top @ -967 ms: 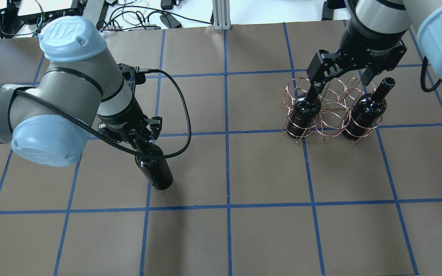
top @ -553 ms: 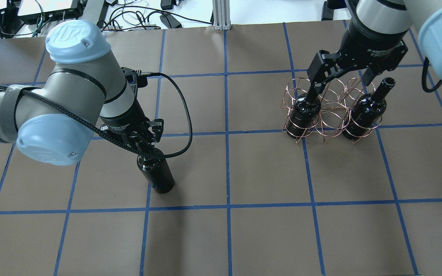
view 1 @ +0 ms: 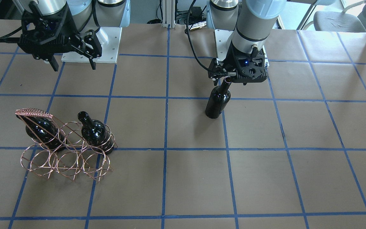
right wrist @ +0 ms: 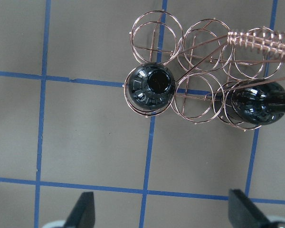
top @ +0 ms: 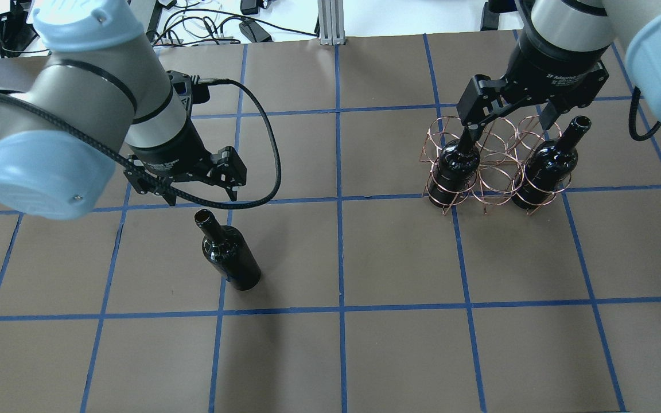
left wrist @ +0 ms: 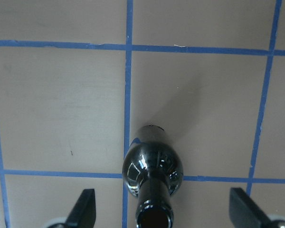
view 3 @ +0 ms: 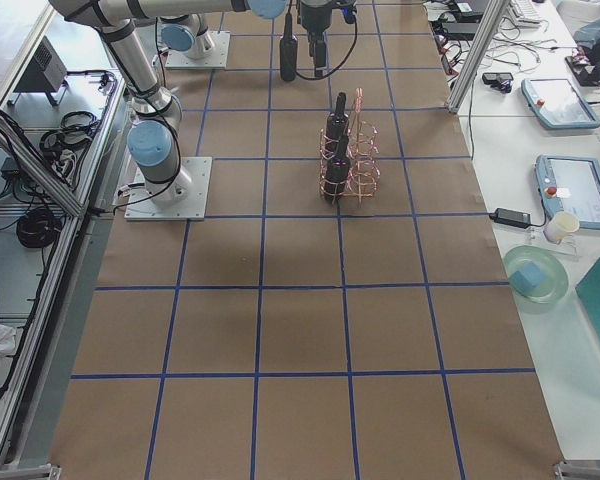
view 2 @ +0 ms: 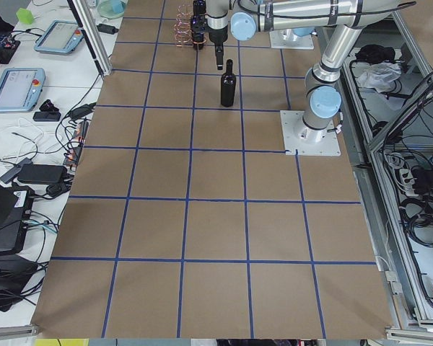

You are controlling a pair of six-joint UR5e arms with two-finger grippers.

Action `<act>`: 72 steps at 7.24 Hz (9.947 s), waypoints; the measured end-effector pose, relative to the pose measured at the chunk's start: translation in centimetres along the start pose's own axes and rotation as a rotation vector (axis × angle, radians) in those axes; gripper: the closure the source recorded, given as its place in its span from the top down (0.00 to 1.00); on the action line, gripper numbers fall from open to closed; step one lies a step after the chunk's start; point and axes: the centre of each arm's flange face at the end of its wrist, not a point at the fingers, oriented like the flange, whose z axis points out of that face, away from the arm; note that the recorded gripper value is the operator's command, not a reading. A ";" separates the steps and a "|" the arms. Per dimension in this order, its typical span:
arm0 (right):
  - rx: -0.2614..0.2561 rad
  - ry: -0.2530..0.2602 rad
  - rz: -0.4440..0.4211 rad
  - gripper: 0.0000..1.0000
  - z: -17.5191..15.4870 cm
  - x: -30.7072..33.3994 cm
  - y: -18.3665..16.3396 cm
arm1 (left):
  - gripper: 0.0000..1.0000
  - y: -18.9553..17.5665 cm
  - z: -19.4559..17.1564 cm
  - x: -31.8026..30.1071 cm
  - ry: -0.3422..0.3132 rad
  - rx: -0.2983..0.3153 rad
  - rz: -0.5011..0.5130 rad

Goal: Place wine into wine basket
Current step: 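Stand the bottle upright on the table and open the left gripper, then reach the right gripper across to the standing bottle while the left arm withdraws, then close the right gripper on the standing bottle's neck, then lift the bottle with the right gripper and carry it over the wire rack, then lower the bottle into the empty middle rack slot with the right gripper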

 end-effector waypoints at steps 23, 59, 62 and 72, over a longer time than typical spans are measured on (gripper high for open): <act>0.009 -0.089 0.201 0.57 12.9 -40.6 5.1 | 1.00 -9.9 -3.6 -32.8 -0.091 0.154 -0.076; -0.024 -0.033 0.043 0.00 2.4 9.7 -7.9 | 1.00 -5.7 -7.7 -10.8 -0.052 0.196 -0.155; -0.046 -0.029 0.044 0.00 3.6 9.7 -7.8 | 1.00 -6.0 -6.6 -10.9 -0.052 0.170 -0.156; -0.104 -0.037 0.057 0.00 12.1 9.8 -8.5 | 1.00 -3.8 -5.4 -7.7 -0.045 0.070 -0.091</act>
